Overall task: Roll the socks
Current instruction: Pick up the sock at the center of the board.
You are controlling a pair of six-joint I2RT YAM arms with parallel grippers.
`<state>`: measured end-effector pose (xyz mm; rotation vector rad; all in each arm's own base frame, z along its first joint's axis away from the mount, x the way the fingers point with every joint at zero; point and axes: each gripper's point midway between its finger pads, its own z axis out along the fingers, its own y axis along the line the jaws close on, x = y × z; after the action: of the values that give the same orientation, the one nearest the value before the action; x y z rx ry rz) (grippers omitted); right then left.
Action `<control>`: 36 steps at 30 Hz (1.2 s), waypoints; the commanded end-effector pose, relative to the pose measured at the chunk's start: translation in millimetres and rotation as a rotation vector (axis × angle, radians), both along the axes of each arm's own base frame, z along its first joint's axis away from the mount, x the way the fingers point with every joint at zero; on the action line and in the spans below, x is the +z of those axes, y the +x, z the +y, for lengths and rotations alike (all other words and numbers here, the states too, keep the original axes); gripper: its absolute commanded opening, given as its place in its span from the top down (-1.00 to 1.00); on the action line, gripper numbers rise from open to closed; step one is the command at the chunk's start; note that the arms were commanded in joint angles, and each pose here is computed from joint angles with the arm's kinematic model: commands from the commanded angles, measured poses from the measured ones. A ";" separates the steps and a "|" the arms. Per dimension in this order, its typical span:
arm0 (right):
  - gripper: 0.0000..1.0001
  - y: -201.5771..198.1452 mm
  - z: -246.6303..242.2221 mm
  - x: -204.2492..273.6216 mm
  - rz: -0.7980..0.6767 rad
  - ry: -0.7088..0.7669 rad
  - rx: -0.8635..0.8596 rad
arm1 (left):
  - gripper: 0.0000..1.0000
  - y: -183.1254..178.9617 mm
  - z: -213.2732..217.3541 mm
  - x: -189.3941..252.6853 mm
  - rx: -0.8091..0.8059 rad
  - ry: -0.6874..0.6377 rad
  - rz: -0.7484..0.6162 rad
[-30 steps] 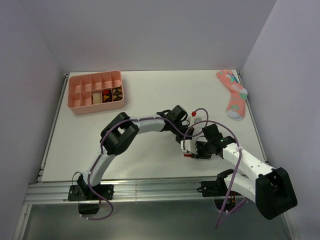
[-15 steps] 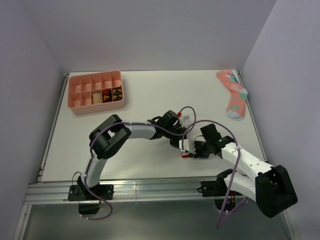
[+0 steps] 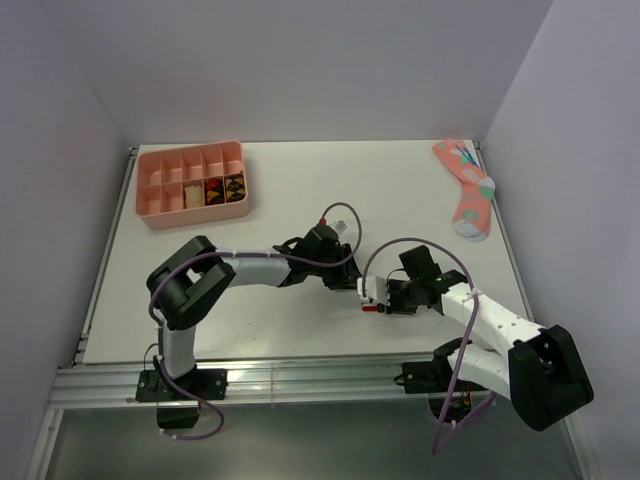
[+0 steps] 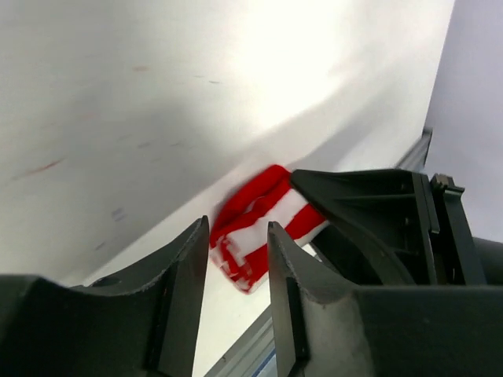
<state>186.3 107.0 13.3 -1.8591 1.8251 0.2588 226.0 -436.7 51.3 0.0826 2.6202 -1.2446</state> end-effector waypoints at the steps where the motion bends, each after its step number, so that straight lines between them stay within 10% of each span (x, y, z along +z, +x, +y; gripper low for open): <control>1: 0.78 -0.7 -9.8 -5.3 0.022 -0.059 -0.025 | 0.18 24.9 15.3 34.2 0.184 -0.044 -0.059; 14: 0.79 7.2 3.9 -1.3 0.162 -0.048 -0.077 | -0.04 -12.7 38.5 43.6 0.780 -0.189 0.038; 36: 0.78 14.0 29.1 -0.8 0.295 -0.071 -0.141 | -0.12 -11.3 0.6 -12.8 0.984 -0.246 0.147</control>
<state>210.7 136.6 15.7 -1.7859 2.1157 0.4072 210.5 -429.6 39.3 -1.1131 2.1073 -1.1174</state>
